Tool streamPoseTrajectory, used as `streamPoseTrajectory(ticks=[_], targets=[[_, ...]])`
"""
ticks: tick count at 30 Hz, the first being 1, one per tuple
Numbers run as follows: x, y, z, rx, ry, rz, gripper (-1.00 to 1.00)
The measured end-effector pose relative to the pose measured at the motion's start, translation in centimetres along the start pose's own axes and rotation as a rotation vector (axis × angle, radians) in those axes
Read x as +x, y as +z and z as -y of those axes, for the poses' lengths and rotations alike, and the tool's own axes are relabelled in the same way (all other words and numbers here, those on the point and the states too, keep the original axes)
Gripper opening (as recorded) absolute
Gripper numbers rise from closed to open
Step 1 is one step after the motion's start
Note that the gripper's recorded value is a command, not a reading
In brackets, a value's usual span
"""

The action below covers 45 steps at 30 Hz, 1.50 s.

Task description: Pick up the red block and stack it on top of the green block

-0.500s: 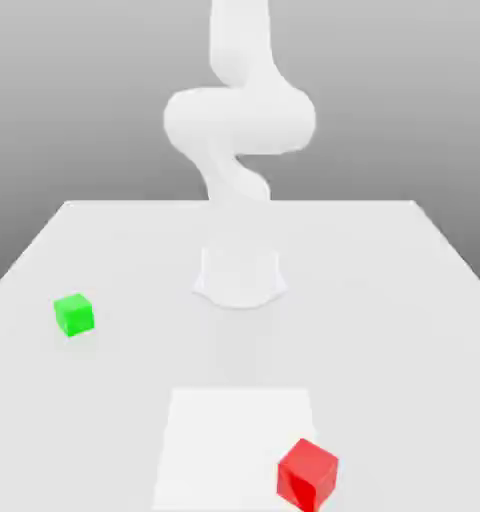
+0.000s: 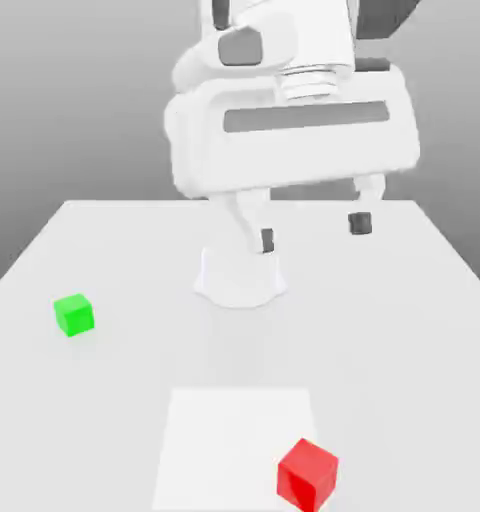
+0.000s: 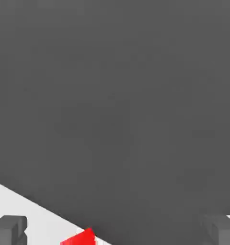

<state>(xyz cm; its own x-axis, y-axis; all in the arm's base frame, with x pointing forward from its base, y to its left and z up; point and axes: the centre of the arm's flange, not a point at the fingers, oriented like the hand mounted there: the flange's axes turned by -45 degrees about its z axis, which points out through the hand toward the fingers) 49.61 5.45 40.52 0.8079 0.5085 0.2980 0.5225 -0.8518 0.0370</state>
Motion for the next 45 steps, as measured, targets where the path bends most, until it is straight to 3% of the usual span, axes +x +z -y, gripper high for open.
streamPoseTrajectory(ticks=[10, 15, 16, 22, 28, 30, 36, 45], targets=[[-5.5, 17.2, 3.5, 0.081, -0.303, 0.269, 0.00], [-7.8, 23.6, 3.9, 0.087, -0.331, 0.293, 0.00], [-8.1, 24.3, 4.0, 0.087, -0.330, 0.293, -1.00], [-8.3, 24.7, 4.0, 0.088, -0.330, 0.295, -1.00], [-6.7, 18.7, 3.3, 0.084, -0.319, 0.296, -1.00], [-8.5, 16.3, -0.3, 0.050, -0.228, 0.306, -1.00], [-20.3, 8.6, -12.4, -0.057, 0.184, 0.338, -1.00], [-37.1, 1.9, -15.5, -0.129, 0.664, 0.348, -1.00]])
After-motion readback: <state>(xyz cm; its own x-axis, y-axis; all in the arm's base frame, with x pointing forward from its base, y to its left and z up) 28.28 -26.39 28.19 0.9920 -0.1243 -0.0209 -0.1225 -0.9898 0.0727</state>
